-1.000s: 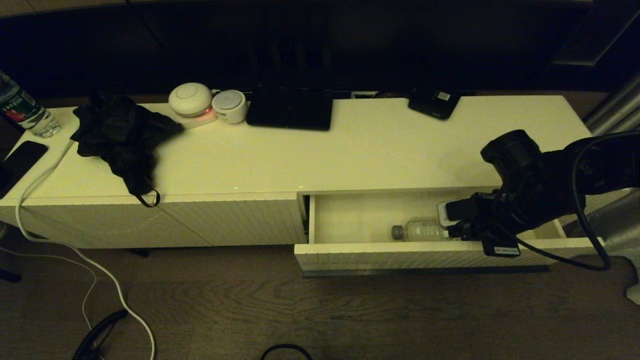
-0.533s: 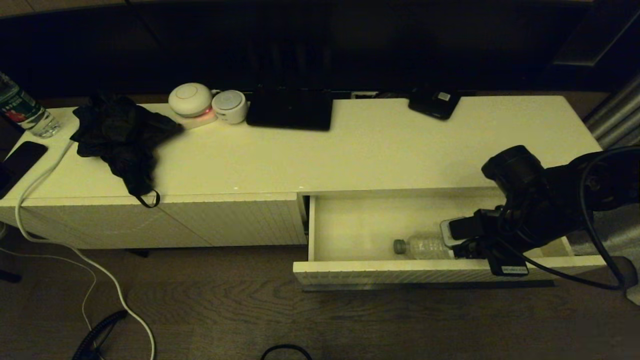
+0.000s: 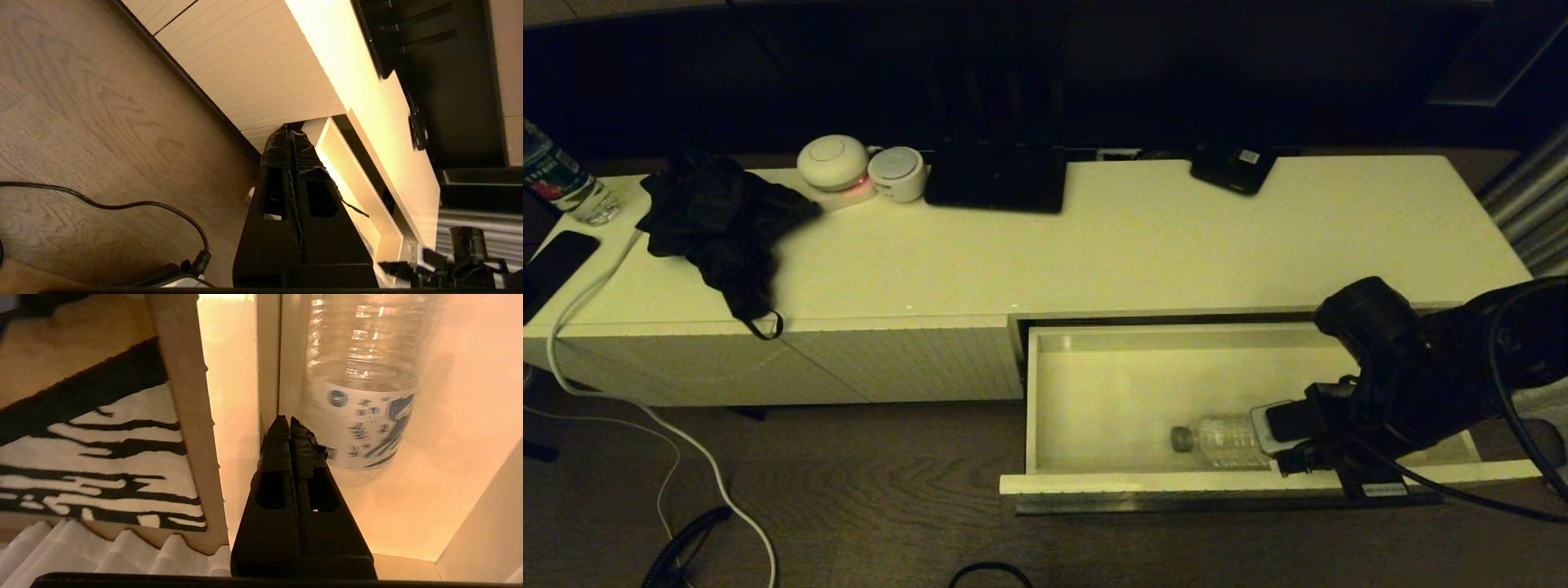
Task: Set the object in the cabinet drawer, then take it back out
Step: Open the drawer
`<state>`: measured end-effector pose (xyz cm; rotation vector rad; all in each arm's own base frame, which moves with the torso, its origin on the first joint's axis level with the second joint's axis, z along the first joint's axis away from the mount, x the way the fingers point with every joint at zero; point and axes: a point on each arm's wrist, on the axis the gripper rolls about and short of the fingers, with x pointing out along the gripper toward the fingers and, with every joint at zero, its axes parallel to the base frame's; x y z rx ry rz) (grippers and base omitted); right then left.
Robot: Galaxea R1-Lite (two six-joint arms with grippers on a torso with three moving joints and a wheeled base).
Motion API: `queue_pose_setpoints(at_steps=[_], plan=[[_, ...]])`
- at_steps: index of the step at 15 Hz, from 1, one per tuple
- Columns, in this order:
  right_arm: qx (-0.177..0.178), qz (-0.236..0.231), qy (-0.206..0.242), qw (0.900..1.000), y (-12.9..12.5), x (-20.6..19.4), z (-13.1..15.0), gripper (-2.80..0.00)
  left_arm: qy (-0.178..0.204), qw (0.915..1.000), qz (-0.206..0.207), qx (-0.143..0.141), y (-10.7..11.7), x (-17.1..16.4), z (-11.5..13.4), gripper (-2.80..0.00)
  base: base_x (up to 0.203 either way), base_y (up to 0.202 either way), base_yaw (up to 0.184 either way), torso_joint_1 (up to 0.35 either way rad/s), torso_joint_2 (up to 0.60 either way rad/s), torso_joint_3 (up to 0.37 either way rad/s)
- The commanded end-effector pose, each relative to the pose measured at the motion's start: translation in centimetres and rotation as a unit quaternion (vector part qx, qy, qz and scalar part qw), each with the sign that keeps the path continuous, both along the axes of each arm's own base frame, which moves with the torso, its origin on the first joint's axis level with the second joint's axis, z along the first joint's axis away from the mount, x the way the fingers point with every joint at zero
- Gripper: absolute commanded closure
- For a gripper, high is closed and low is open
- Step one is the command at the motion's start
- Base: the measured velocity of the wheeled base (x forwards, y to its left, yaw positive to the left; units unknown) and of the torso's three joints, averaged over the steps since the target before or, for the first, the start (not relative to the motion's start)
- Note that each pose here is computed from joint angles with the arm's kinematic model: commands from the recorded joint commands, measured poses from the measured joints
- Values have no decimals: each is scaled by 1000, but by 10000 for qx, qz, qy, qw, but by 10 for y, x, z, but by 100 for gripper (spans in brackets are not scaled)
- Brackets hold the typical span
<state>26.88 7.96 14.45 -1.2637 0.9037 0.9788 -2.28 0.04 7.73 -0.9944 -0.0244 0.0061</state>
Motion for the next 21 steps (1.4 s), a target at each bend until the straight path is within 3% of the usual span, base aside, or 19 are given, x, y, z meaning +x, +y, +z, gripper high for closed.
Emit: queue_pose_setpoints(at_steps=[1,7,10,16,18,21], plan=[[-5,84,52,10000,0,-8,0,0,-11,10000,2,-30,0,0,0,0,0,0,0,0,0,0],[72,68,-322,9994,0,-5,11,0,-11,10000,2,-30,0,0,0,0,0,0,0,0,0,0],[170,-14,-749,9970,-2,-1,21,0,-11,10000,2,-30,0,0,0,0,0,0,0,0,0,0],[49,-152,-1187,9928,-5,-1,35,0,-11,10000,2,-30,0,0,0,0,0,0,0,0,0,0],[5,-263,-1626,9863,-5,5,38,0,-11,10000,2,-30,0,0,0,0,0,0,0,0,0,0],[-67,-351,-1683,9851,-7,8,36,0,-11,10000,2,-30,0,0,0,0,0,0,0,0,0,0]])
